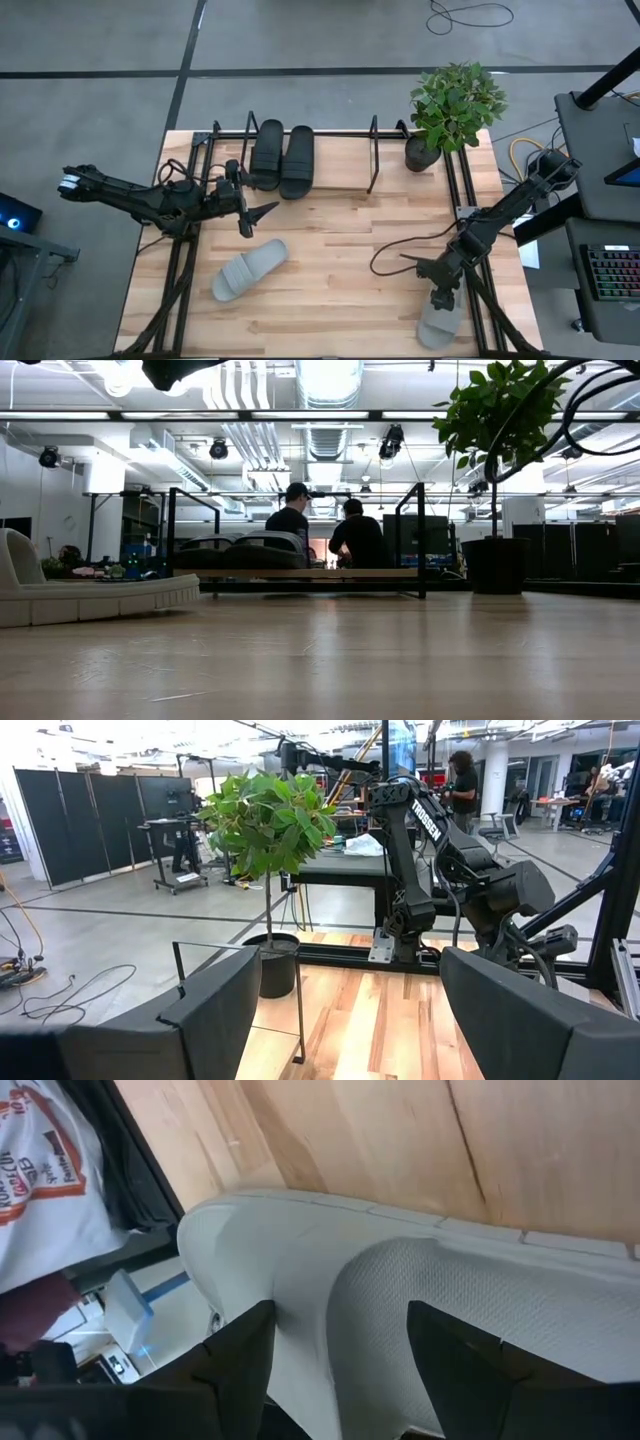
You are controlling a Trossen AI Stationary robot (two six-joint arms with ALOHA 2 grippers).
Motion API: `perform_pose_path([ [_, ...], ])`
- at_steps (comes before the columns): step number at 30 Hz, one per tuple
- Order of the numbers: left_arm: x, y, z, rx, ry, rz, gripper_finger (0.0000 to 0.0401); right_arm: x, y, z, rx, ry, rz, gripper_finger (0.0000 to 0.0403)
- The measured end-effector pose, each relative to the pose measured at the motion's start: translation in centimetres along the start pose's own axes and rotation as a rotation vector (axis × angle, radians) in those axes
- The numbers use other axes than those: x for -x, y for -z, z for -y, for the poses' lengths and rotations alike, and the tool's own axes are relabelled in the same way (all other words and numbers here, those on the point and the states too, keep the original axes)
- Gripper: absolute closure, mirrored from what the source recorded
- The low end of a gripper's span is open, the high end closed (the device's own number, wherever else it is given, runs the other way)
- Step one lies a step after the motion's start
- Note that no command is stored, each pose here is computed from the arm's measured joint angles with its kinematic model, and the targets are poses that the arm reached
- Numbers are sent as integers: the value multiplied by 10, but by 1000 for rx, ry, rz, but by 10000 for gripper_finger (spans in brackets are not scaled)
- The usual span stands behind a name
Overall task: Pick and place slides into the shelf
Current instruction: Put the right gray slipper on the shelf
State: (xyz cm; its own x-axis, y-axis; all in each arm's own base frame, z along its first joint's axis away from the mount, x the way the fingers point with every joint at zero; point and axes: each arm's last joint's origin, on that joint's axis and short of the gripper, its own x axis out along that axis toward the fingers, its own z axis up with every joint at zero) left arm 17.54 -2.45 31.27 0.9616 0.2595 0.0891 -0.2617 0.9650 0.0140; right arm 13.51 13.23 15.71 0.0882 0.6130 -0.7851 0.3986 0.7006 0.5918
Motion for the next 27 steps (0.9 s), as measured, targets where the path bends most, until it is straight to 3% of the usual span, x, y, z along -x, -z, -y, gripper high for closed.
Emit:
perform_pose_path([
  [8,0,0,0,1,0,2,108,0,-3,-3,56,-17,71,203],
  [27,0,0,0,1,0,2,108,0,-3,-9,217,-68,70,387],
])
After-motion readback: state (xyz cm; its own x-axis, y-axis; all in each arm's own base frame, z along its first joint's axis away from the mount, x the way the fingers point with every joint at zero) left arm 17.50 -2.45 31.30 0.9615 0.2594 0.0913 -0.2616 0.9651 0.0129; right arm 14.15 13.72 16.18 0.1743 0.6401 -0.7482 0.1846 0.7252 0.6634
